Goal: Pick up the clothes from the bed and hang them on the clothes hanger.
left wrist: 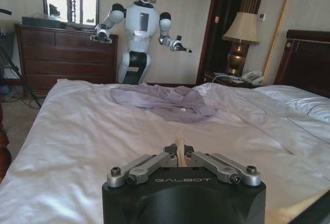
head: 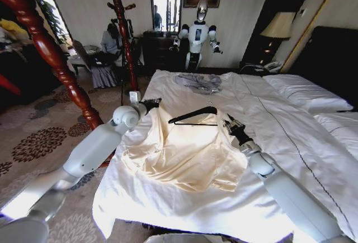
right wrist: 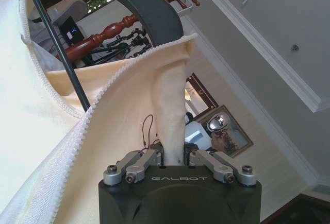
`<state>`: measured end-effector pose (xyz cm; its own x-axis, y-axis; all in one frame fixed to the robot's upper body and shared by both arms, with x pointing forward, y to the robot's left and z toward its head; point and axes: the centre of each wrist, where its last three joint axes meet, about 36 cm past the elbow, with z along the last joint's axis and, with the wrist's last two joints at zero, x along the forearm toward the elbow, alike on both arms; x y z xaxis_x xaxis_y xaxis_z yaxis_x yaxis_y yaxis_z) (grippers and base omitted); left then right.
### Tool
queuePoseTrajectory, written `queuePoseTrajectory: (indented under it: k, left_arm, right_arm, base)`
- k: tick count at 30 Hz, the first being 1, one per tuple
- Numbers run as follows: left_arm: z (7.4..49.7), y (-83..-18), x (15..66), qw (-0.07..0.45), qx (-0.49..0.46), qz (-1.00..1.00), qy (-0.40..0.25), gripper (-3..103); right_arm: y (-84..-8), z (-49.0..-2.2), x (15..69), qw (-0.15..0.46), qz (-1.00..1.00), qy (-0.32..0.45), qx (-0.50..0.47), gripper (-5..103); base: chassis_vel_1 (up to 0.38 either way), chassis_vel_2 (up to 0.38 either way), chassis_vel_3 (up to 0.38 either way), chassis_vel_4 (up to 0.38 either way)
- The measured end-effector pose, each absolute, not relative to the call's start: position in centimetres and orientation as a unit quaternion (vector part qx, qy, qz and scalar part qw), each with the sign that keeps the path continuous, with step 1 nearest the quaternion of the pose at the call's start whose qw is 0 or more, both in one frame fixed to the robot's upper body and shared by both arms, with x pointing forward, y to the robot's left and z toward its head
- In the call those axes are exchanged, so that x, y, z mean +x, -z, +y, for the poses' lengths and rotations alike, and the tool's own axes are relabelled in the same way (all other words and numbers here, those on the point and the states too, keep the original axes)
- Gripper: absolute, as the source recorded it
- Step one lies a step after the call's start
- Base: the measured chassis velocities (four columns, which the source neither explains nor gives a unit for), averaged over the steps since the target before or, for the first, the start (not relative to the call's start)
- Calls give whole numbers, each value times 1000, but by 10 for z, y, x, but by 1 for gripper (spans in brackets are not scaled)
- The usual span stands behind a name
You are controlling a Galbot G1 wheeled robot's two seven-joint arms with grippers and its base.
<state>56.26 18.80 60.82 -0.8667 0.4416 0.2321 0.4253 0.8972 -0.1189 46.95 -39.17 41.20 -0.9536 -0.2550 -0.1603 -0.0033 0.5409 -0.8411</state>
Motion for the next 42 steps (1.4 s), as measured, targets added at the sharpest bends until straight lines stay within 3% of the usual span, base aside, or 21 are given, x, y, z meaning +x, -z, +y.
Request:
queuePoseTrajectory:
  k: [16,42]
  left_arm:
    - [157,-605,538,129,-251,-959,-22,0]
    - [51,-601,508,101,-311,-942,70,0]
  right_arm:
    - [-387,-384,475,97,868,482,-64,18]
    - [-388,-363,479,50,888,455,-30,18]
  base:
    - [0,0,0,0]
    - [0,0,0,0]
